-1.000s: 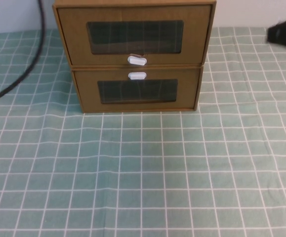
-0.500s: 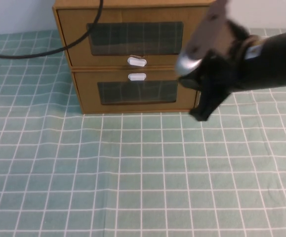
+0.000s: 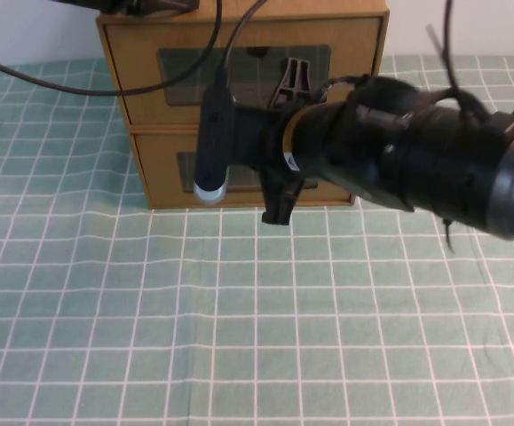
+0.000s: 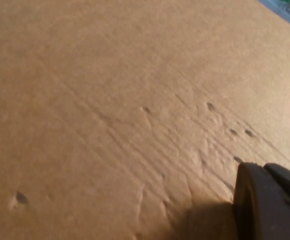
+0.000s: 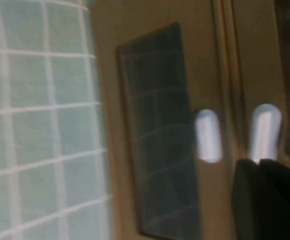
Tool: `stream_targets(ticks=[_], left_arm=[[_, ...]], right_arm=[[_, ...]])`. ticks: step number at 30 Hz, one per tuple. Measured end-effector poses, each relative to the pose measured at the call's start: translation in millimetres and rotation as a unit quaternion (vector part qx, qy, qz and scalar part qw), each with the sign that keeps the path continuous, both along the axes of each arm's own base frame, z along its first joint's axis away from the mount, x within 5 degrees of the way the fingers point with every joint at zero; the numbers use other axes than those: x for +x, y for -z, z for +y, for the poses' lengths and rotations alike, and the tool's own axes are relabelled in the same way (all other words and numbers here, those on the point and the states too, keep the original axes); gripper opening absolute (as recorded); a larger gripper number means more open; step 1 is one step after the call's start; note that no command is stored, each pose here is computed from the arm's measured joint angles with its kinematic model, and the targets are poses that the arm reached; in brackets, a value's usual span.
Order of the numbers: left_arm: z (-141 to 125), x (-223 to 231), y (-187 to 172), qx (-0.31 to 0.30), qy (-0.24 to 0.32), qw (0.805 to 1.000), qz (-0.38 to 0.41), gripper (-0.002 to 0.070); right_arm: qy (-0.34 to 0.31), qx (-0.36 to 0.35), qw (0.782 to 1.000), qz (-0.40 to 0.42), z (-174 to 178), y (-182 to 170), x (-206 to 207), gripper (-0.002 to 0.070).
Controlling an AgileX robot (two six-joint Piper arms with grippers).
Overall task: Open the shoe box
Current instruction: 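Pull the top drawer of the cardboard box fully open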
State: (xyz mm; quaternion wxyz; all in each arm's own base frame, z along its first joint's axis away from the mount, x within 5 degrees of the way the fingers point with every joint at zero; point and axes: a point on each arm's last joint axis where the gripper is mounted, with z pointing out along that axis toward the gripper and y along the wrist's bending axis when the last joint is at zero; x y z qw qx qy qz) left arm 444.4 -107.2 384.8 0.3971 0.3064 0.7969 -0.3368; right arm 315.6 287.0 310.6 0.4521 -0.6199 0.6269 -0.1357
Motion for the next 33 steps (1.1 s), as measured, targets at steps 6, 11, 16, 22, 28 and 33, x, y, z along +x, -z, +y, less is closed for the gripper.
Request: stream_targets(ticks=[6,11,16,22,28,33], left_arm=[[0,0,0,0.000,-0.002,1.000,0.001,-0.0005],[0,0,0,-0.001,-0.002,1.000,0.002,-0.0005],[0,1,1,-0.001,-0.002,1.000,0.004,-0.0005],[0,1,1,-0.002,-0.001,1.000,0.005,-0.0005],[0,0,1,-0.001,0.002,1.000,0.006,-0.0005],[0,0,0,-0.001,0.002,1.000,0.006,-0.0005]], right_arm=[[0.077,-0.035,0.986,-0.144,9,6,15,-0.0013],[0.068,-0.005,0.976,-0.205,33,1,-4,-0.0013],[0.035,-0.004,0.981,-0.191,51,19,-24,-0.0013],[0.082,-0.032,0.978,-0.191,47,39,-12,-0.0013],[0.109,-0.045,0.976,-0.181,40,56,2,0.0032],[0.129,-0.019,0.976,-0.177,37,54,7,0.0153]])
